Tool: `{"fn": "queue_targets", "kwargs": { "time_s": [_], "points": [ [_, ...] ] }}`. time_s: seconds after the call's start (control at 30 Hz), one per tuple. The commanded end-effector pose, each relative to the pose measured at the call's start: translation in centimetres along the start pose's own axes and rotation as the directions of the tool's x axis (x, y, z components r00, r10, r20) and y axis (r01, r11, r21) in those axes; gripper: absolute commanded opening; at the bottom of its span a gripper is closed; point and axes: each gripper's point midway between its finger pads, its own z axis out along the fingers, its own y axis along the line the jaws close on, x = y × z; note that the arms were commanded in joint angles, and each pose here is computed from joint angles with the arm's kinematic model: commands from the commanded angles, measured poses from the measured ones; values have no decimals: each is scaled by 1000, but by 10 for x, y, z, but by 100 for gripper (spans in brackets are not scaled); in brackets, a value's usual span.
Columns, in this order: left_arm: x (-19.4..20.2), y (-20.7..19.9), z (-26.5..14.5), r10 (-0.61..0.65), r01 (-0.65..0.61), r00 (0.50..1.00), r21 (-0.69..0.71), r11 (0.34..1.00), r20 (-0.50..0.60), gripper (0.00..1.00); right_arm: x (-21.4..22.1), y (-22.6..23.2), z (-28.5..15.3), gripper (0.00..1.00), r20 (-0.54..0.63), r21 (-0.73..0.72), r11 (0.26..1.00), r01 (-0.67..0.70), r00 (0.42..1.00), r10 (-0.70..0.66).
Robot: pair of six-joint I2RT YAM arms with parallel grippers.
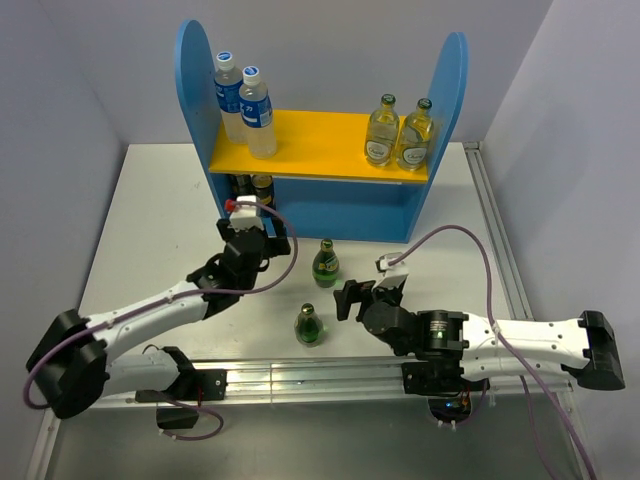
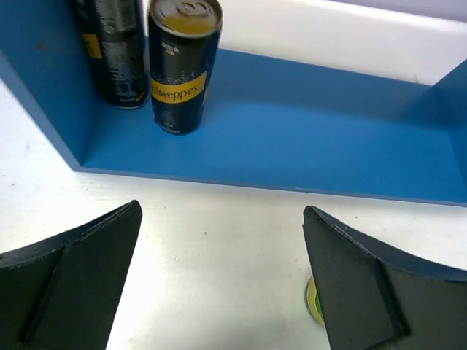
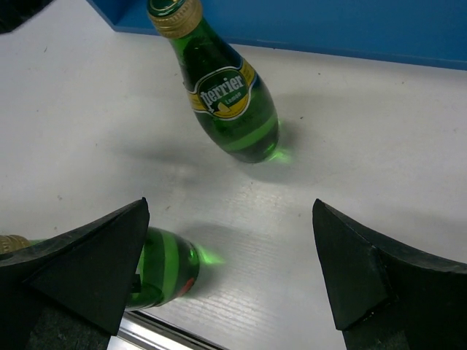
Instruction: Place and organize the beverage onto the shelf
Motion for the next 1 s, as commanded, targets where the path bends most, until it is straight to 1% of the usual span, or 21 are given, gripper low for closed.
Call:
{"fn": "queue_targets", "kwargs": {
  "time_s": [0.0,0.03,0.1,0.23,0.3,0.33,0.37,0.43,0.47,0.6,0.73,0.8,0.83,0.9,0.93,0.97],
  "points": [
    [-25,3,-17,-27,27,1000,-10,1000,10,99,-21,27,1,100,48,-64,996,-61,997,64],
    [-34,3,-23,-41,41,999,-1,999,20,99,-21,29,2,100,49,-73,996,-51,997,54],
    [-36,5,-30,-22,22,1000,1,1000,-7,99,-19,37,5,100,47,-91,995,-49,997,53],
    [-50,12,-48,-27,26,1000,9,1000,4,99,-11,46,14,100,24,-104,994,-20,999,22],
    [-48,18,-53,-16,15,1000,11,1000,4,99,-8,50,22,100,14,-100,995,-15,1000,16],
    [-53,20,-58,-30,30,999,21,999,24,99,-7,50,25,100,13,-95,995,-9,1000,10],
    [-48,24,-59,-22,21,1000,18,1000,22,99,-4,52,28,100,6,-94,996,-4,1000,5],
    [-53,26,-64,-45,44,998,25,999,49,99,-3,48,34,100,3,-73,997,11,1000,-11],
    [-48,29,-65,-42,41,998,24,999,48,99,-6,54,38,100,17,-84,996,-4,1000,5],
    [-50,31,-67,-54,51,996,33,998,66,99,-13,52,54,100,38,-63,998,-10,999,12],
    [-50,31,-67,-56,53,996,37,998,69,99,-24,38,83,100,67,0,1000,-29,997,29],
    [-49,31,-67,-56,54,996,38,998,68,99,-22,34,98,100,70,35,999,-23,997,20],
    [-50,31,-68,-58,56,996,35,998,69,99,-29,30,107,100,85,58,998,-33,996,28],
    [-52,31,-69,-65,62,995,39,997,76,99,-25,26,121,100,80,89,996,-16,997,9],
    [-52,31,-70,-69,65,994,43,997,80,99,-30,28,126,100,89,97,995,-22,996,14],
    [-50,33,-70,-68,65,995,42,997,78,99,-24,22,135,100,75,130,991,-7,997,-2]
  ]
}}
